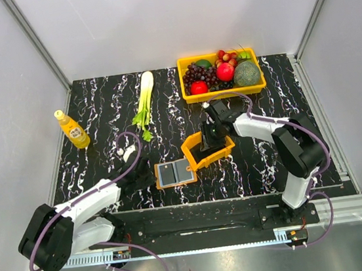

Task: Put the credit cards into the card holder
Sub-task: Pick up the credit card from the storage box.

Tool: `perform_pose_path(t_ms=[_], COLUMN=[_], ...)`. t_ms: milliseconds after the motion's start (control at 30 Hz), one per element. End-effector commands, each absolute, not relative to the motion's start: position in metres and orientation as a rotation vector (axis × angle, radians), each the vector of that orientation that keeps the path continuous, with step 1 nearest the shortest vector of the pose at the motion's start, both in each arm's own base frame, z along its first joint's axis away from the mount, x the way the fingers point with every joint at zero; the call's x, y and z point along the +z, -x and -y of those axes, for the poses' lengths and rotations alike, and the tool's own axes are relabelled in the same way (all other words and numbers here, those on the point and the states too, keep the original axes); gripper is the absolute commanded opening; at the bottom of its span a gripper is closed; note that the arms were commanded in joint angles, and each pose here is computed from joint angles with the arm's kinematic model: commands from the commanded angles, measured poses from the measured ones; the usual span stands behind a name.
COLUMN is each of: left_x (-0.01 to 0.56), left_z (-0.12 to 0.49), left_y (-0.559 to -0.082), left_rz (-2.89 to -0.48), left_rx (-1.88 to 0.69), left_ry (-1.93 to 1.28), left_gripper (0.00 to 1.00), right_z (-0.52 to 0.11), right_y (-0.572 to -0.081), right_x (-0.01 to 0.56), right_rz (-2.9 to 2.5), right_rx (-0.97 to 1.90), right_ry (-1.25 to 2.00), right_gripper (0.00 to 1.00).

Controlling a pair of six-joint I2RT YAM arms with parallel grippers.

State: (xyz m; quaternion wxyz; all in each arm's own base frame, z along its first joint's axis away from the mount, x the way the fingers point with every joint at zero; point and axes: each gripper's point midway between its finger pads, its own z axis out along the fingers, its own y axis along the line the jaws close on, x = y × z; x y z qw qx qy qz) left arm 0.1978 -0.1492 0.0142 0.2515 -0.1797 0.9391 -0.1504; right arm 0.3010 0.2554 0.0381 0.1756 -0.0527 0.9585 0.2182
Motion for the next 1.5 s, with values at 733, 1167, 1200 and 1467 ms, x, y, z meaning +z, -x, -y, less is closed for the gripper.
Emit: perform_pose_path(t_ms=[733,1167,1200,1467], left_x=[0.004,0.006,0.006,0.006], left_z=[0.158,0.158,0.157,0.157], left_y=[-0.194,-0.193,-0.193,-0.193], left_rz=[-2.620,-2.620,-2.620,-2.619], left_rx=[-0.420,-0.420,-0.417,-0.418], left_ry=[0.425,0.423,0.419,0.417], left_gripper=[0.00,0.00,0.00,0.00], right_z=[-0.296,-0.272,-0.265,-0.262], right_y=[-0.293,-0.307,-0.310,-0.311], right_x=[0.096,0.066,0.061,0.039], right_rz=[-2.557,-2.623,-2.631,-2.707], right_rx=[0.988,0.751,0.684,0.622], right_ry=[0.261,0.128,0.115,0.127], right_gripper=[0.18,0.34,0.37,0.42])
